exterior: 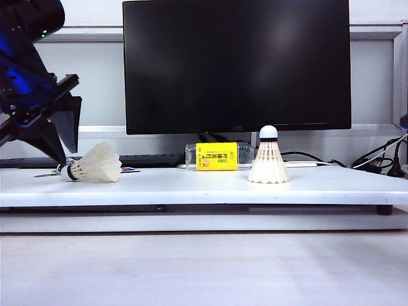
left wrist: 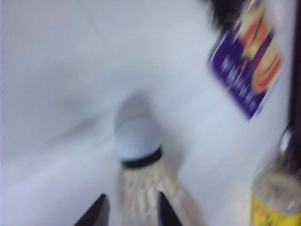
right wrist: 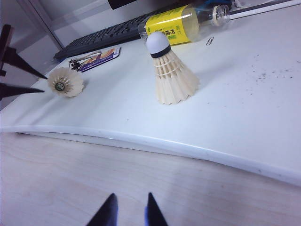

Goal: Stack the badminton balls on the table vertically.

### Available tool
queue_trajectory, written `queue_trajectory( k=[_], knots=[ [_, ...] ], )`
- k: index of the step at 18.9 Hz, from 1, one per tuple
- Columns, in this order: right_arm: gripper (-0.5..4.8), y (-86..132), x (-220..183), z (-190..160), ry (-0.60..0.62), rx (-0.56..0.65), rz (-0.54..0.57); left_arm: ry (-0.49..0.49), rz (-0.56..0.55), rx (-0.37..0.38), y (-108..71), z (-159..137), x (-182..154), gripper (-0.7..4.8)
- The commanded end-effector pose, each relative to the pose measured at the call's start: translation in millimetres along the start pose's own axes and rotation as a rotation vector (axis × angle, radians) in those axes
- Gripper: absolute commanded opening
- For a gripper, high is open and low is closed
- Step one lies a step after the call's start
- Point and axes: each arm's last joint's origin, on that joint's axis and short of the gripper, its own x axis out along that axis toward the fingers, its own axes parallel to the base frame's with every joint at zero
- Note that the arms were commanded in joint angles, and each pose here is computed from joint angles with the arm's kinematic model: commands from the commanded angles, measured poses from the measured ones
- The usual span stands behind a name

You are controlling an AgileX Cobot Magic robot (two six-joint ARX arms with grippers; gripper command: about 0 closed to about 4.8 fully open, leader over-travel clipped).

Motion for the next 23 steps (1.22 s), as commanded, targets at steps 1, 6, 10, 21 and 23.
queue_trajectory(
  k=[1, 6, 10, 21, 23],
  knots=[
    [0.84, 0.0, -0.1, 0.3, -0.003, -0.004, -0.005, -0.034, -0.017, -0.072, -2.5, 4.7, -0.1, 1.44],
    [0.84, 0.0, -0.2, 0.4, -0.004, -0.004, -0.007, -0.027, -0.012, -0.084, -1.9, 6.1, 9.8, 1.44],
    [0.84, -0.3, -0.1, 0.4, -0.007, -0.004, -0.016, 0.013, -0.026, -0.098, -3.0, 4.9, 18.5, 1.44],
    [0.84, -0.8, -0.2, 0.6, -0.012, -0.004, -0.031, 0.024, -0.043, -0.104, -2.9, 29.0, 19.6, 1.44],
    [0.84, -0.9, -0.2, 0.6, -0.013, -0.004, -0.034, 0.033, -0.043, -0.103, -2.8, 28.8, 19.6, 1.44]
  ],
)
